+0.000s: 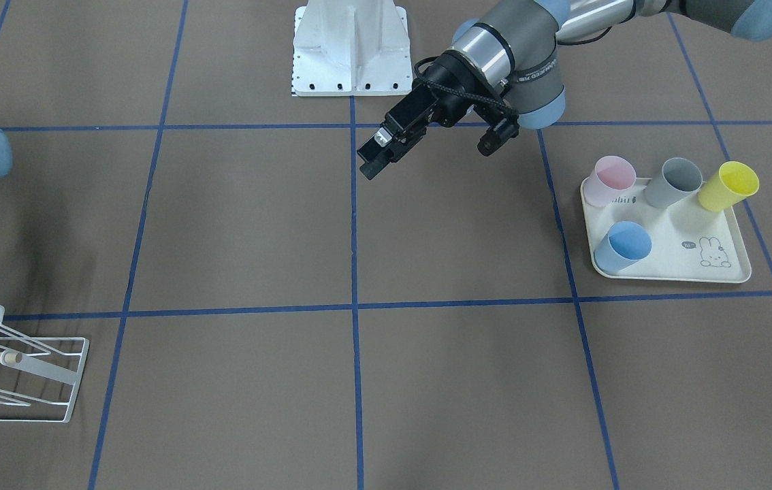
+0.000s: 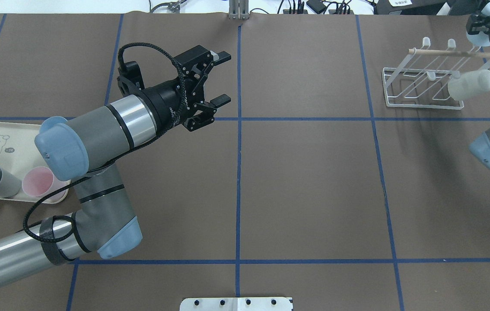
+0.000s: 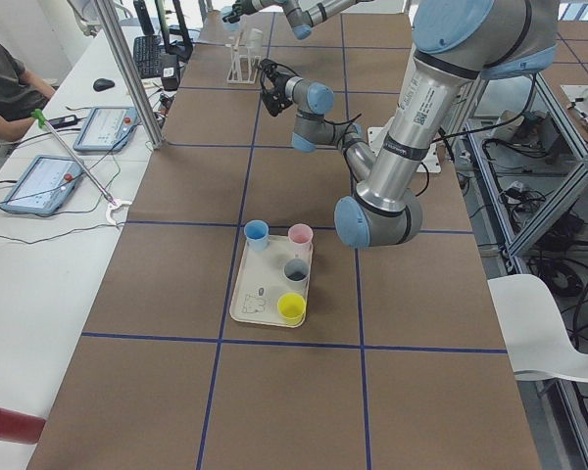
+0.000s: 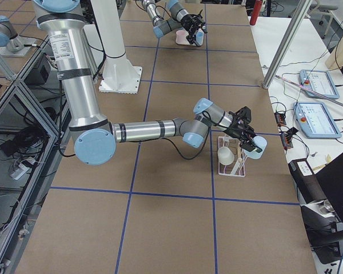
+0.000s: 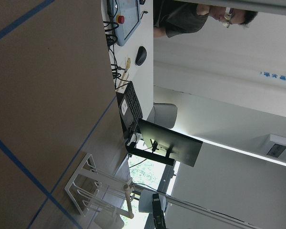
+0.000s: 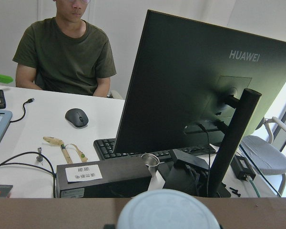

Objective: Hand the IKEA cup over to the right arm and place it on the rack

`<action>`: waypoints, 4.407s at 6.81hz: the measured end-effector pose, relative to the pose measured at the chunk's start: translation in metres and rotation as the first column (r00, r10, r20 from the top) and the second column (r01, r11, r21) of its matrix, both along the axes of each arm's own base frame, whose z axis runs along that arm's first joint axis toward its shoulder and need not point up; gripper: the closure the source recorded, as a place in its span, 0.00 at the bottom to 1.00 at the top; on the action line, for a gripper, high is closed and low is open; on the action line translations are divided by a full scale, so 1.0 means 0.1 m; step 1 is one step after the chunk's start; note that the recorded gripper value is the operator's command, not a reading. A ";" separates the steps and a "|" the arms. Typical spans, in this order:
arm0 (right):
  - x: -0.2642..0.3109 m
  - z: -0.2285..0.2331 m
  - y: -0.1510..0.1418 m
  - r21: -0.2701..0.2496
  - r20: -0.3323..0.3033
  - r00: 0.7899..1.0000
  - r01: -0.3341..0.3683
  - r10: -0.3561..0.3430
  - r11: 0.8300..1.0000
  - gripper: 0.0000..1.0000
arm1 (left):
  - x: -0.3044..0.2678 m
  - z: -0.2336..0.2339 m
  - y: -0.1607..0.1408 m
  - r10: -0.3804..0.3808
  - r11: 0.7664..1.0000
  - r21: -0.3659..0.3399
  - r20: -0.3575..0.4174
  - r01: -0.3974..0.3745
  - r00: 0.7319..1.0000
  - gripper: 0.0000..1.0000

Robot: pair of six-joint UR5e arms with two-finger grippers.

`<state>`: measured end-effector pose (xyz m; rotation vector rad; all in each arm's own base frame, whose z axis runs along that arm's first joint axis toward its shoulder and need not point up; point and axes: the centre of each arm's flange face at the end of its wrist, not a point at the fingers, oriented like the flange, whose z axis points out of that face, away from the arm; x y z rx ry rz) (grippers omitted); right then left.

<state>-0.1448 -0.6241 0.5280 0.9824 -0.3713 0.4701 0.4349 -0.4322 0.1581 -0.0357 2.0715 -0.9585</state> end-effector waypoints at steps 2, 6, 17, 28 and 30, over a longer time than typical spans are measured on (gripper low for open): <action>-0.05 0.02 -0.07 -0.006 -0.003 1.000 0.002 -0.002 1.000 1.00 | 0.01 0.06 0.00 0.001 1.000 -0.005 0.010 -0.001 1.000 0.01; -0.07 0.11 -0.11 -0.022 -0.012 1.000 0.001 -0.001 1.000 1.00 | 0.01 0.10 0.00 0.003 1.000 -0.007 0.016 -0.003 1.000 0.01; -0.15 0.23 -0.03 -0.040 -0.012 1.000 0.015 -0.015 0.999 1.00 | 0.02 0.15 0.01 0.005 1.000 -0.011 0.023 -0.004 1.000 0.01; 0.32 -0.35 0.02 0.034 0.145 0.982 0.115 -0.118 0.993 0.00 | -0.19 -0.04 0.08 0.013 1.000 0.015 0.020 -0.013 1.000 0.01; 0.76 -1.04 0.16 0.007 0.221 0.960 0.178 -0.175 0.984 0.00 | -0.49 -0.14 0.14 0.002 0.997 0.082 0.139 -0.014 0.990 0.01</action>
